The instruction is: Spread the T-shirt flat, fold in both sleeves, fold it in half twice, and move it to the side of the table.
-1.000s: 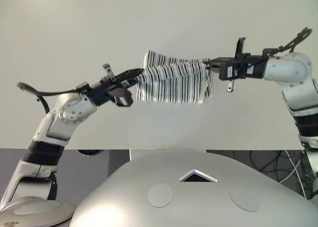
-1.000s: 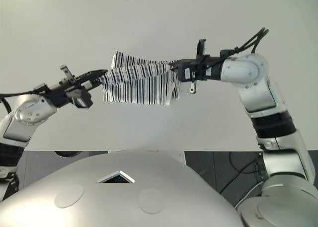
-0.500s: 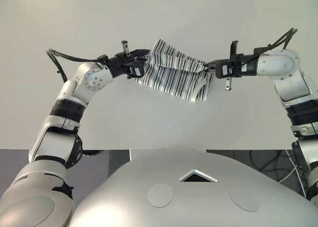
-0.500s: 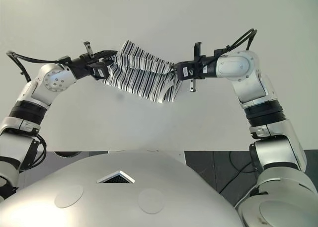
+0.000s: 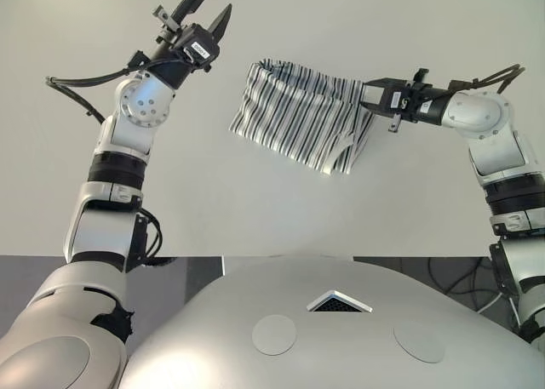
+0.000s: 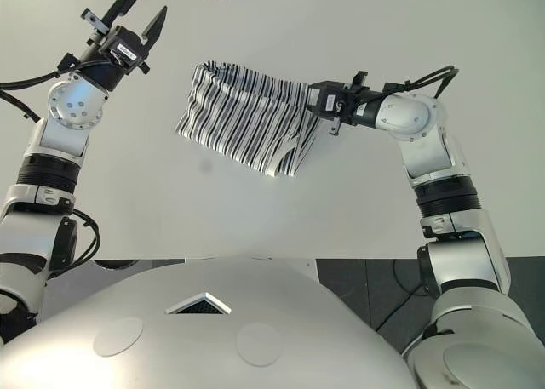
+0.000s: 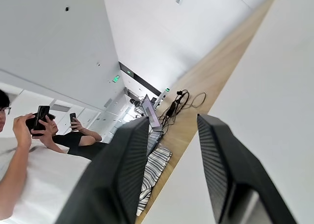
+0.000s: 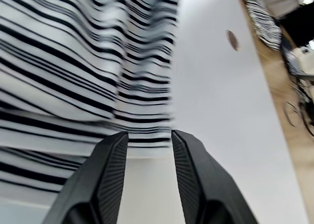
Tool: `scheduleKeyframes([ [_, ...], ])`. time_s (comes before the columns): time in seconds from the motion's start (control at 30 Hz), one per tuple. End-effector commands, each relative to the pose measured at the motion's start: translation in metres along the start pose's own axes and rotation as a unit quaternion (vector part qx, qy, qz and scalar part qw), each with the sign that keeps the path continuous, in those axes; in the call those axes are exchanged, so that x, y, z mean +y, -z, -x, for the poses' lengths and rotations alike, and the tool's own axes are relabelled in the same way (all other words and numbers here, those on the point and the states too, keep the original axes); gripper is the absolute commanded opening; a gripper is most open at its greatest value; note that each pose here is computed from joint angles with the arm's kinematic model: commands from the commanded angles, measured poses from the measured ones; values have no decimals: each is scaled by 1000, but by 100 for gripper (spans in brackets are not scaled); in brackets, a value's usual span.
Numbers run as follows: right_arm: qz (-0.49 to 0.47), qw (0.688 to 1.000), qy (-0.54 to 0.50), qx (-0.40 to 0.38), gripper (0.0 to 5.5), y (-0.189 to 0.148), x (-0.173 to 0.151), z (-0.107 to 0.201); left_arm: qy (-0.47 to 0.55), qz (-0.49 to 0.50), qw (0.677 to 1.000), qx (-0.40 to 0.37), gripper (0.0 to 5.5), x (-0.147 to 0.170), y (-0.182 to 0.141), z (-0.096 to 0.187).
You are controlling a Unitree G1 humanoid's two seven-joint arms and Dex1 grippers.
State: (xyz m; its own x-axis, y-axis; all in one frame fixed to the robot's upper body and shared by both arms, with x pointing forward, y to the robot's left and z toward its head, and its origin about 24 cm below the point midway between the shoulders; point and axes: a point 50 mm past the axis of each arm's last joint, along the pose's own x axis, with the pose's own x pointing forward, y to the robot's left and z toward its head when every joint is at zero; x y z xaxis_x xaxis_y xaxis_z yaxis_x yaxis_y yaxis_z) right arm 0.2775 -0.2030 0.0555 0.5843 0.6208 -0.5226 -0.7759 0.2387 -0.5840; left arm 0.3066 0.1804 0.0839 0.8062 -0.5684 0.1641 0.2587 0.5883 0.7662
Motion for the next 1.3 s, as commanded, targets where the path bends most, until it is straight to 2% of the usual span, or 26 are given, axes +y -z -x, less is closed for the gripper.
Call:
scheduleKeyframes([
  [0.03,-35,993,113,0,166,-1,-25,5,-28,31,999,-3,179,-2,-1,4],
  [0.13,-42,984,162,-66,166,-30,-29,-2,-54,43,997,-18,179,1,-8,8],
  [0.23,-44,982,67,-171,166,-73,8,-23,-102,50,992,-48,179,3,-23,16],
  [0.3,-46,979,3,-197,166,-86,28,-35,-124,53,989,-64,179,3,-33,21],
  [0.47,-82,983,-73,-147,166,-65,41,-67,-152,48,983,-93,179,5,-55,24],
  [0.6,-121,990,-51,-56,166,-23,29,-86,-160,54,982,-86,179,4,-58,28],
  [0.7,-147,989,-31,1,166,5,27,-87,-163,56,982,-77,179,1,-59,33],
  [0.77,-155,987,-31,44,166,26,31,-79,-166,56,982,-71,179,0,-59,36],
  [0.83,-180,977,-4,111,166,58,31,-57,-174,54,981,-64,179,0,-59,40],
  [0.9,-240,947,85,198,166,98,25,-18,-183,53,980,-56,179,0,-59,43],
  [1.0,-271,896,189,296,166,136,28,32,-186,56,980,-50,179,-1,-57,44],
  [1.1,-271,877,220,330,166,147,33,50,-188,52,980,-45,179,-3,-57,44],
  [1.3,-245,879,252,323,166,144,25,48,-192,45,979,-44,179,-4,-57,44],
])
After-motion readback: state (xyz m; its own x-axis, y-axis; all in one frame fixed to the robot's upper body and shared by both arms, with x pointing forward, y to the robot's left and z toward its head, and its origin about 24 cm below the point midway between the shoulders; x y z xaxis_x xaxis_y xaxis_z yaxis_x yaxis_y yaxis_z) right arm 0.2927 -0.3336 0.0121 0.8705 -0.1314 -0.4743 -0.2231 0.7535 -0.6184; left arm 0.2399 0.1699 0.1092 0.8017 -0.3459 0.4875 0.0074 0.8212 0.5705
